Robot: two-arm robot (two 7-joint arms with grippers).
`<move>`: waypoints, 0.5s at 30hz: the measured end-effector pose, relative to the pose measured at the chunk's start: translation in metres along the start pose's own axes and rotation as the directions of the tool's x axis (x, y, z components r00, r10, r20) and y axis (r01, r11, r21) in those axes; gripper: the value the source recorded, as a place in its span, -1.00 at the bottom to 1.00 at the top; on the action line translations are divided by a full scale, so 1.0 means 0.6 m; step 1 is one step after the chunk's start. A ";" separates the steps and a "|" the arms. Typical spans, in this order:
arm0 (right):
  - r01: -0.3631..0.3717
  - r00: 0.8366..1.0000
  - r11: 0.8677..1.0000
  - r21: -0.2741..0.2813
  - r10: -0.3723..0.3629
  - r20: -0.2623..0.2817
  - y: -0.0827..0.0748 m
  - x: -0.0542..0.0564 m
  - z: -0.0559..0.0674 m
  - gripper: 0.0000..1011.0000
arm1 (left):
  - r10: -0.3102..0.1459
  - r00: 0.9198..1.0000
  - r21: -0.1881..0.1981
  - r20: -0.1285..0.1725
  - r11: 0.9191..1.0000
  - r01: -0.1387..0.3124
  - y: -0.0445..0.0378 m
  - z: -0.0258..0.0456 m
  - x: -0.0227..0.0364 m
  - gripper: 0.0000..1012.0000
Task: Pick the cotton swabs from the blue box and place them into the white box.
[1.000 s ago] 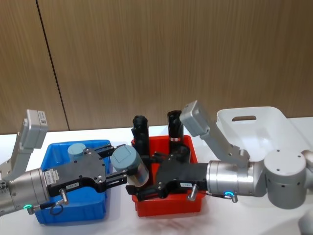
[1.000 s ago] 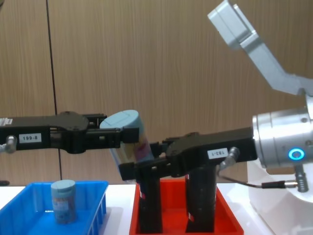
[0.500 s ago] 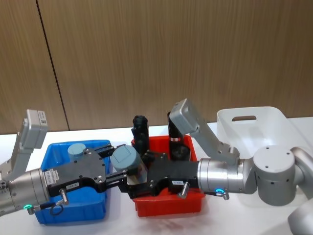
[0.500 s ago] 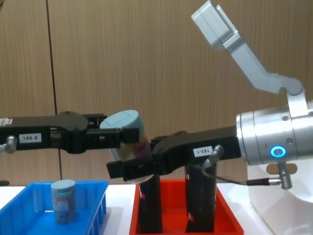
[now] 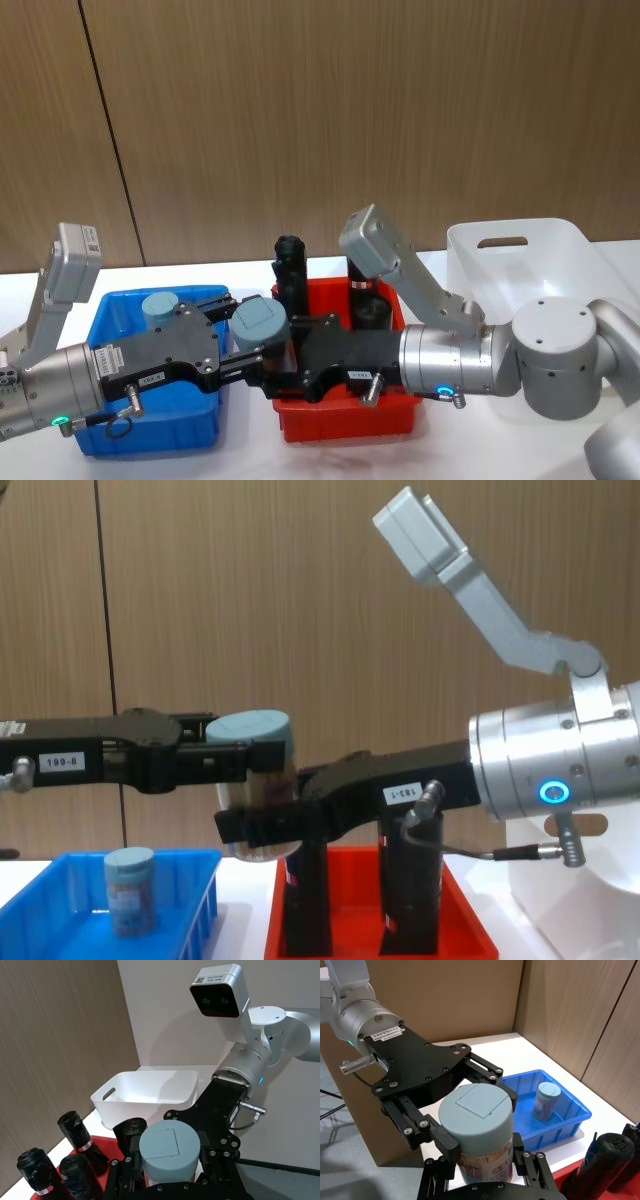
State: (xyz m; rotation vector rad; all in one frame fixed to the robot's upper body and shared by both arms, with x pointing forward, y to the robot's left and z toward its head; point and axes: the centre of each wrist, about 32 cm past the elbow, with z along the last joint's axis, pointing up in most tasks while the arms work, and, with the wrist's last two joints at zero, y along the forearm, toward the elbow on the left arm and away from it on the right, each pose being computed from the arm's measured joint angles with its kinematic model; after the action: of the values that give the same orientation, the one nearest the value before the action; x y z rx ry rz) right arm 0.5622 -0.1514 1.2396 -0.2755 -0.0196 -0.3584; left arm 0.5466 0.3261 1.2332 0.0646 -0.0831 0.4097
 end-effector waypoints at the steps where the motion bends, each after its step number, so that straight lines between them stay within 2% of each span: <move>1: 0.000 1.000 1.000 -0.002 0.000 0.002 0.000 0.000 0.000 0.28 | 0.000 1.000 0.000 0.000 1.000 0.000 0.000 0.000 0.0000 0.32; 10: -0.004 1.000 1.000 -0.007 0.004 0.012 -0.001 -0.001 0.002 0.28 | 0.001 1.000 0.000 0.000 1.000 -0.001 0.000 0.000 0.0001 0.33; 12: -0.006 1.000 1.000 -0.008 0.006 0.014 -0.002 -0.002 0.003 0.28 | 0.001 1.000 0.000 0.000 1.000 -0.001 0.000 0.000 0.0001 0.50; 13: -0.006 1.000 1.000 -0.008 0.006 0.014 -0.002 -0.002 0.003 0.28 | 0.001 1.000 0.000 0.000 1.000 -0.001 0.000 0.000 0.0001 0.50; 15: -0.006 1.000 1.000 -0.008 0.006 0.016 -0.003 -0.002 0.003 0.28 | 0.001 1.000 0.000 0.000 1.000 -0.001 0.000 0.000 0.0001 0.63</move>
State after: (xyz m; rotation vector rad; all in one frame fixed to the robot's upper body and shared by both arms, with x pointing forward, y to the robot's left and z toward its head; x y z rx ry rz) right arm 0.5603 -0.1520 1.2415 -0.2865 -0.0331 -0.3500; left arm 0.5466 0.3262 1.2332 0.0645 -0.0831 0.4107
